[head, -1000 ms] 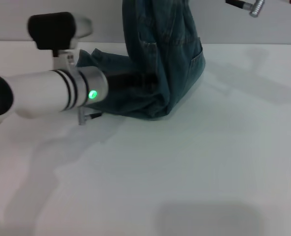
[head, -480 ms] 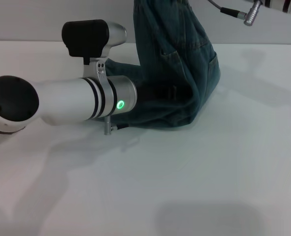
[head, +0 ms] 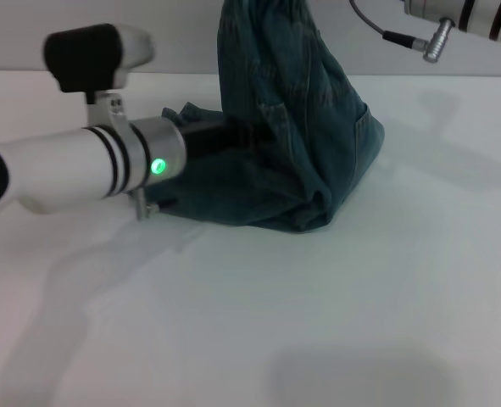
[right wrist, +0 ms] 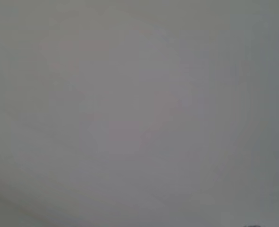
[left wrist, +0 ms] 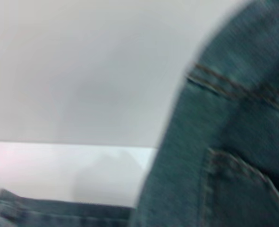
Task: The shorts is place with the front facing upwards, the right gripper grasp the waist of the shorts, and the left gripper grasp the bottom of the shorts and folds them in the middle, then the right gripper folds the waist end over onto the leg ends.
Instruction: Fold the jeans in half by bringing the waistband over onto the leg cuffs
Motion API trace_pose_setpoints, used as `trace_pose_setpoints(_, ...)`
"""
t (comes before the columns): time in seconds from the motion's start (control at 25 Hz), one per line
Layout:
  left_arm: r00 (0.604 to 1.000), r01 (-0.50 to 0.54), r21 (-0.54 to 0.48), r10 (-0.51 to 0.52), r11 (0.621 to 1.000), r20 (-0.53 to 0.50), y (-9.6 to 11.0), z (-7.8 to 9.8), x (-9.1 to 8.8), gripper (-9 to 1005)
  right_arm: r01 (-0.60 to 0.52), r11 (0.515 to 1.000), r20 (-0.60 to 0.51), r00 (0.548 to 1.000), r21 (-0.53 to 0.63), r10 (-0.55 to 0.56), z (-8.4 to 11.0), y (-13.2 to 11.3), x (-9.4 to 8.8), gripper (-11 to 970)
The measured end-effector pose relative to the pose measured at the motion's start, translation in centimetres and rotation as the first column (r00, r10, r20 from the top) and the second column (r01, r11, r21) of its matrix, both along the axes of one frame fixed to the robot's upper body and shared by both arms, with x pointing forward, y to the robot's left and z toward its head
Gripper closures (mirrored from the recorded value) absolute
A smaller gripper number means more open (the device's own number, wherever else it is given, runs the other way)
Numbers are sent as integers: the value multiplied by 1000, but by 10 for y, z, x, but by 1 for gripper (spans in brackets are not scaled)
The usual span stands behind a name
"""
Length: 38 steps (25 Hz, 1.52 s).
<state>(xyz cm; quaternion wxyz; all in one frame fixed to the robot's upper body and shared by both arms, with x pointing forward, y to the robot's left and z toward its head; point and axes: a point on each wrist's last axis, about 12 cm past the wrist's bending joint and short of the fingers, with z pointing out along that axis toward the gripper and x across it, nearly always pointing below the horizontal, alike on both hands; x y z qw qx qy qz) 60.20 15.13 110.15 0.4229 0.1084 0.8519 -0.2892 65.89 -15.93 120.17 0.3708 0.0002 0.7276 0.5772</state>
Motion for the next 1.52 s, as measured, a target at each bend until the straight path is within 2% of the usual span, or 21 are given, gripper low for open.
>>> trace_pose_setpoints(0.2,999,-49,0,49,999,12,18,2,3,181,6,1000,-6,1000,2,-6,-3,-3,-2,957)
trace_pose_setpoints(0.36,996,-77,40,75,996,38,29,2,6,181,3,1000,-5,1000,-1,-3,-4,-3,-2,957)
trace_pose_setpoints(0.52,977,-202,66,196,977,86,67,6,13,181,-5,1000,-17,1000,-16,4,-9,0,-3,957)
trace_pose_setpoints(0.68,933,-339,52,328,939,146,107,15,12,181,-4,1000,-46,999,-31,3,-20,2,-4,957)
trace_pose_setpoints(0.84,894,-422,36,409,906,181,130,18,7,182,2,999,-63,998,-49,-5,-26,4,-2,956)
trace_pose_setpoints(1.0,880,-450,36,436,892,188,137,16,4,182,-6,997,-60,998,-75,1,-26,11,0,956)
trace_pose_setpoints(1.52,878,-452,45,436,891,196,137,15,5,182,-137,976,-109,987,-172,120,-39,54,-5,956)
